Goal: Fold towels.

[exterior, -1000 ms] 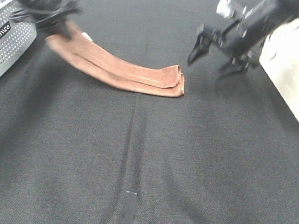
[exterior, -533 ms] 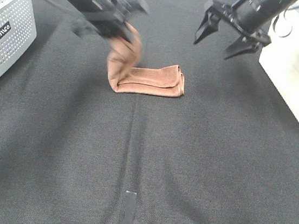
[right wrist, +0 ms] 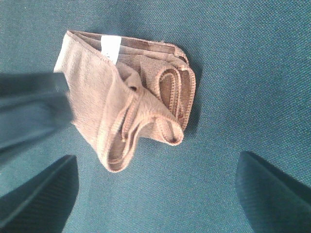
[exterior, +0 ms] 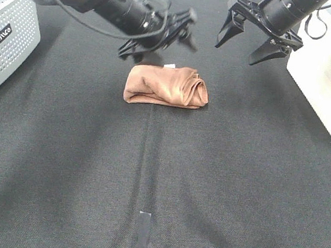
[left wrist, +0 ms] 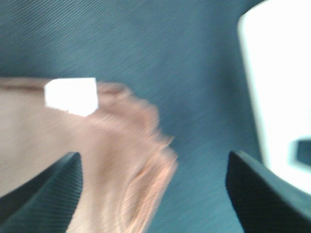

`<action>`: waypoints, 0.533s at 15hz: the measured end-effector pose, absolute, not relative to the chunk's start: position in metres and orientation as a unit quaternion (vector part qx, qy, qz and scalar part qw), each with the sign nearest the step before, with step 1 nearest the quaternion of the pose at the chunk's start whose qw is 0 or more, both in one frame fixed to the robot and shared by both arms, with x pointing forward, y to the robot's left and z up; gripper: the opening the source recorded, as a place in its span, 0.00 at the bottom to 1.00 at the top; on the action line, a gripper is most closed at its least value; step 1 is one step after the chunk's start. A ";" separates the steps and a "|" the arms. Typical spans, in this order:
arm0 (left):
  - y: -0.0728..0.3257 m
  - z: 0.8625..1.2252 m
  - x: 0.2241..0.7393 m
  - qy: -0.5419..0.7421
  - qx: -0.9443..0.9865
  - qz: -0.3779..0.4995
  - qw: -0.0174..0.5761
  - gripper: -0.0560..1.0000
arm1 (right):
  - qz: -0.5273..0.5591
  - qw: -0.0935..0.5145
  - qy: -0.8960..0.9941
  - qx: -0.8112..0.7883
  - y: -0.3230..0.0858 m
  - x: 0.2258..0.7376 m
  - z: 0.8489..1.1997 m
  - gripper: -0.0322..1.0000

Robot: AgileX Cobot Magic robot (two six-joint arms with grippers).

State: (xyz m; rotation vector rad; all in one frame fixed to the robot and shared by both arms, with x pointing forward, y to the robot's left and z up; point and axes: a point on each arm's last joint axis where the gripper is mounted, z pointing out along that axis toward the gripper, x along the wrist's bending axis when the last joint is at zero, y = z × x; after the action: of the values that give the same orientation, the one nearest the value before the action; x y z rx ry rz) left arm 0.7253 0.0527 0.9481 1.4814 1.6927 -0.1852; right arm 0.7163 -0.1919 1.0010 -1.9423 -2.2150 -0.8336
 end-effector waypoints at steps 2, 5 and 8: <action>0.071 0.972 0.738 0.648 0.611 -0.035 0.455 0.79 | -0.278 0.046 -0.720 -0.634 -0.191 0.716 1.002 0.83; 0.130 1.000 0.758 0.647 0.604 0.035 0.463 0.79 | -0.315 0.084 -0.720 -0.613 -0.169 0.714 1.004 0.83; 0.179 1.000 0.769 0.672 0.587 0.052 0.448 0.79 | -0.360 0.152 -0.722 -0.571 -0.120 0.710 0.981 0.83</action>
State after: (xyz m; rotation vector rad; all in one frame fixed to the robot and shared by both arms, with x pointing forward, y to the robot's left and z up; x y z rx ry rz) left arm 0.7688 0.1790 0.9996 1.4527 1.6625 0.1283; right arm 0.7102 -0.1205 0.9806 -1.6395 -2.0715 -1.0316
